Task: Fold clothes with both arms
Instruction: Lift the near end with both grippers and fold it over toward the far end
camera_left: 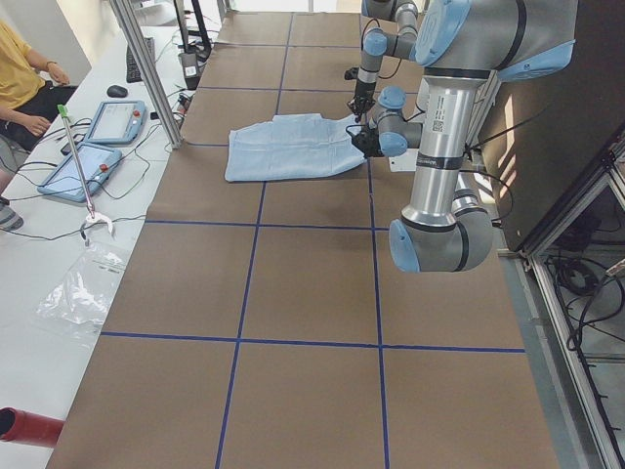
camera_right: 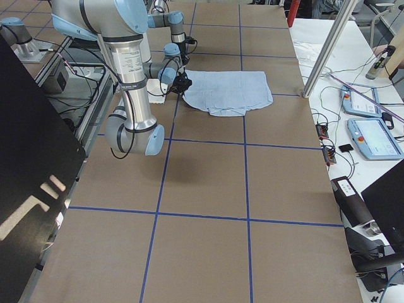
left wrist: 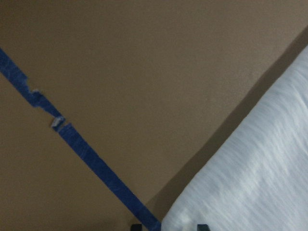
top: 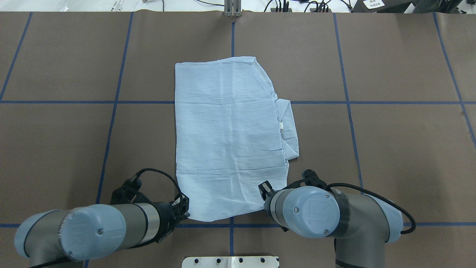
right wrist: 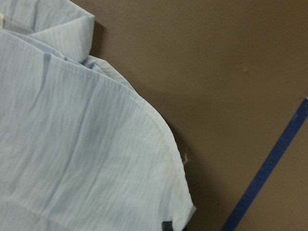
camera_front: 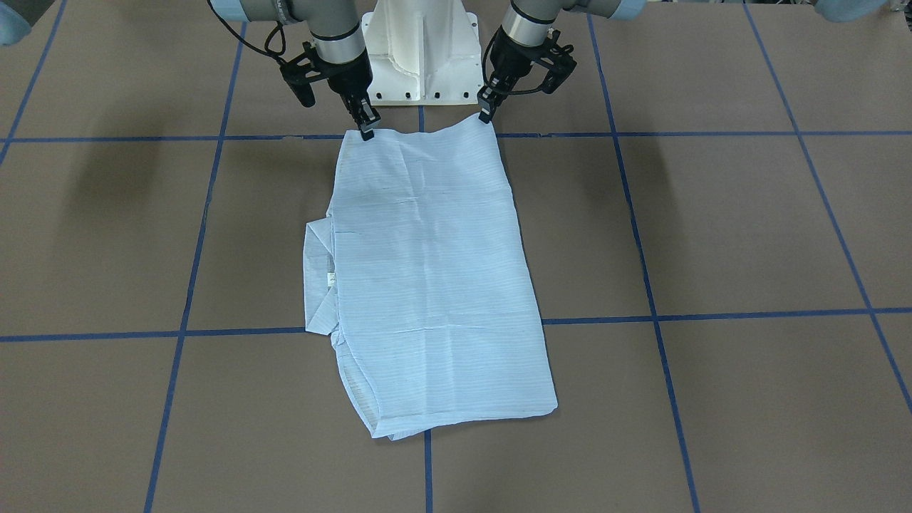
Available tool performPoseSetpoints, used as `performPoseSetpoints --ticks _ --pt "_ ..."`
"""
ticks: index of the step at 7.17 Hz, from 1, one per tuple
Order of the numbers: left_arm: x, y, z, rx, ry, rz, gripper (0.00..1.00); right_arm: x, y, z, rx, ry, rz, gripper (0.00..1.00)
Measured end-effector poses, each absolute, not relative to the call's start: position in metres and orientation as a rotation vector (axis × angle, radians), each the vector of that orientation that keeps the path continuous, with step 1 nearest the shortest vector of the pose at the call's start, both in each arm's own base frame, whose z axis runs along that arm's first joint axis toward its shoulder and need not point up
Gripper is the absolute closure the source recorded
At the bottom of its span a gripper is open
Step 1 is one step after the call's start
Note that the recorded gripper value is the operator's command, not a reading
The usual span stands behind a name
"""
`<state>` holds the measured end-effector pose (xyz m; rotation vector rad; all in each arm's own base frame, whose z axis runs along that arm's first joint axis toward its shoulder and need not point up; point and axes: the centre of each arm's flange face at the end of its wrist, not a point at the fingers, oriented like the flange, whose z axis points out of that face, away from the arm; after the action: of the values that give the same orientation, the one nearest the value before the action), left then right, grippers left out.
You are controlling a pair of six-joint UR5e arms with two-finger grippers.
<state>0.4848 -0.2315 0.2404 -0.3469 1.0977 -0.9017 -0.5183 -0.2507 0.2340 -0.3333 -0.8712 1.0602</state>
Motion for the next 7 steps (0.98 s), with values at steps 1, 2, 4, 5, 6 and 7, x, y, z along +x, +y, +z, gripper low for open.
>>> performPoseSetpoints --ticks 1,2,4,5,6,7 --pt "0.465 -0.259 0.224 -0.323 1.143 -0.912 1.00 -0.502 -0.271 0.220 -0.313 -0.892 1.085 1.00" --pt "0.446 -0.292 0.209 -0.277 1.182 -0.906 1.00 -0.487 -0.297 0.206 -0.284 -0.919 1.101 1.00" --pt "0.420 -0.363 0.193 -0.189 1.212 -0.901 1.00 -0.454 -0.356 0.181 -0.235 -0.967 1.122 1.00" --pt "0.412 -0.398 0.192 -0.150 1.206 -0.899 1.00 -0.448 -0.392 0.173 -0.219 -0.967 1.130 1.00" --pt "0.404 -0.429 0.193 -0.106 1.196 -0.903 1.00 -0.454 -0.430 0.165 -0.204 -0.951 1.141 1.00" --pt "0.402 -0.462 0.198 -0.062 1.176 -0.912 1.00 -0.464 -0.470 0.159 -0.191 -0.924 1.143 1.00"
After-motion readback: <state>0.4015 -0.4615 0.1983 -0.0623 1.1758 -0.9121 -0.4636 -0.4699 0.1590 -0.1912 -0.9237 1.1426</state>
